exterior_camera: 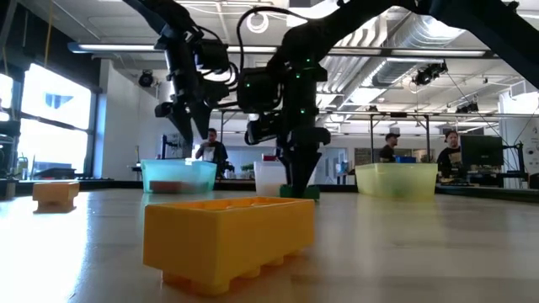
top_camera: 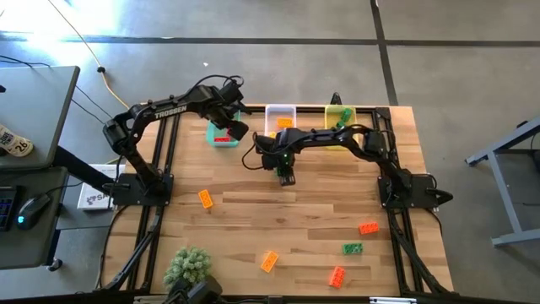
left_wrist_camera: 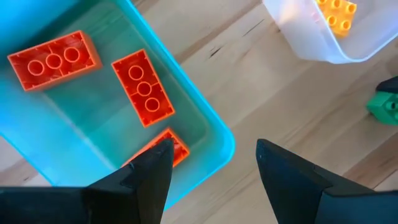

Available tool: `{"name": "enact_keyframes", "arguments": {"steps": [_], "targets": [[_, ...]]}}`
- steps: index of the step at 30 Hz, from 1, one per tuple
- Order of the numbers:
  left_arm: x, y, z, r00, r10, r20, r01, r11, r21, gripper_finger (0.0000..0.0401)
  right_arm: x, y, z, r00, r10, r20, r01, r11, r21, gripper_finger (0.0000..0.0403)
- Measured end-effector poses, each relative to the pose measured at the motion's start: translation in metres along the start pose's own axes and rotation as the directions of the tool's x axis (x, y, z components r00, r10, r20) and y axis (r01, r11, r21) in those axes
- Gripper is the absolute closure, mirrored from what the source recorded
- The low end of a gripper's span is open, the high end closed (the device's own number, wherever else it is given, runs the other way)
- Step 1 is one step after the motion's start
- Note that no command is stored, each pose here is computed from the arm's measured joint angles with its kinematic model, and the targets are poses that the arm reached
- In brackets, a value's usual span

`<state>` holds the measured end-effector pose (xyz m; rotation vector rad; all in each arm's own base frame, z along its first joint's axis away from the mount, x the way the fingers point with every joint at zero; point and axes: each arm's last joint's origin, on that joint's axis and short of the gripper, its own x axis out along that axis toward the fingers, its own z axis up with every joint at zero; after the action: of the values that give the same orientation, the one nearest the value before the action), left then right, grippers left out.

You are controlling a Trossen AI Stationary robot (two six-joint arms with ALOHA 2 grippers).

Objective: Sort & place blocks by color
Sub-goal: Put the green game piece into the yellow bin

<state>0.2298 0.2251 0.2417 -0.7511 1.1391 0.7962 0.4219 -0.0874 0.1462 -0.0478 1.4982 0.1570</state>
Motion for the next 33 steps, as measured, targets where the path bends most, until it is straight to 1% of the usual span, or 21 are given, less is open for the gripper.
{"name": "enact_keyframes", "arguments": {"steps": [2,4,6,9,12,15,20,22,25,27,30,33], "targets": [[-0.001,0.000,0.001,1.000,-0.001,0.003,0.001,1.000,0.000,0.0183,-0.003,0.002,-0.003,1.000,0.005,-0.015,-0.005,1.000,0.006,0.0293],[-0.001,0.000,0.001,1.000,-0.002,0.006,0.002,1.000,0.000,0.0183,-0.012,0.001,-0.007,1.000,0.008,-0.019,-0.007,0.999,0.035,0.0293],[-0.001,0.000,0.001,1.000,-0.002,0.007,0.002,1.000,0.000,0.0183,-0.026,-0.003,-0.009,1.000,-0.006,0.021,0.004,0.997,0.072,0.0293],[-0.001,0.000,0.001,1.000,-0.003,0.008,0.003,1.000,0.000,0.0183,-0.048,-0.010,-0.017,0.998,-0.026,0.049,0.020,0.991,0.131,0.0293],[-0.001,0.000,0.002,1.000,-0.003,0.013,0.003,1.000,-0.001,0.0183,-0.067,-0.018,-0.024,0.995,-0.052,0.090,0.036,0.985,0.167,0.0293],[-0.001,0.000,0.002,1.000,-0.004,0.013,0.004,1.000,-0.002,0.0183,-0.088,-0.027,-0.035,0.988,-0.094,0.120,0.069,0.978,0.199,0.0293],[-0.001,-0.001,0.002,1.000,-0.004,0.013,0.004,1.000,-0.002,0.0183,-0.117,-0.049,-0.059,0.976,-0.184,0.120,0.145,0.950,0.278,0.0293],[-0.001,-0.001,0.002,1.000,-0.004,0.014,0.004,1.000,-0.002,0.0183,-0.127,-0.059,-0.072,0.973,-0.204,0.110,0.160,0.935,0.315,0.0293],[-0.001,-0.001,0.002,1.000,-0.004,0.014,0.004,1.000,-0.002,0.0183,-0.139,-0.077,-0.092,0.970,-0.223,0.100,0.170,0.909,0.380,0.0293],[-0.001,-0.001,0.002,1.000,-0.004,0.014,0.004,1.000,-0.002,0.0183,-0.145,-0.091,-0.107,0.969,-0.228,0.093,0.165,0.881,0.444,0.0293],[-0.001,-0.001,0.002,1.000,-0.004,0.015,0.004,1.000,-0.003,0.0183,-0.149,-0.111,-0.130,0.974,-0.217,0.063,0.144,0.811,0.568,0.0293],[-0.001,-0.001,0.002,1.000,-0.003,0.015,0.003,1.000,-0.018,0.0183,-0.151,-0.128,-0.153,0.979,-0.202,0.029,0.133,0.740,0.659,0.0293]]}}
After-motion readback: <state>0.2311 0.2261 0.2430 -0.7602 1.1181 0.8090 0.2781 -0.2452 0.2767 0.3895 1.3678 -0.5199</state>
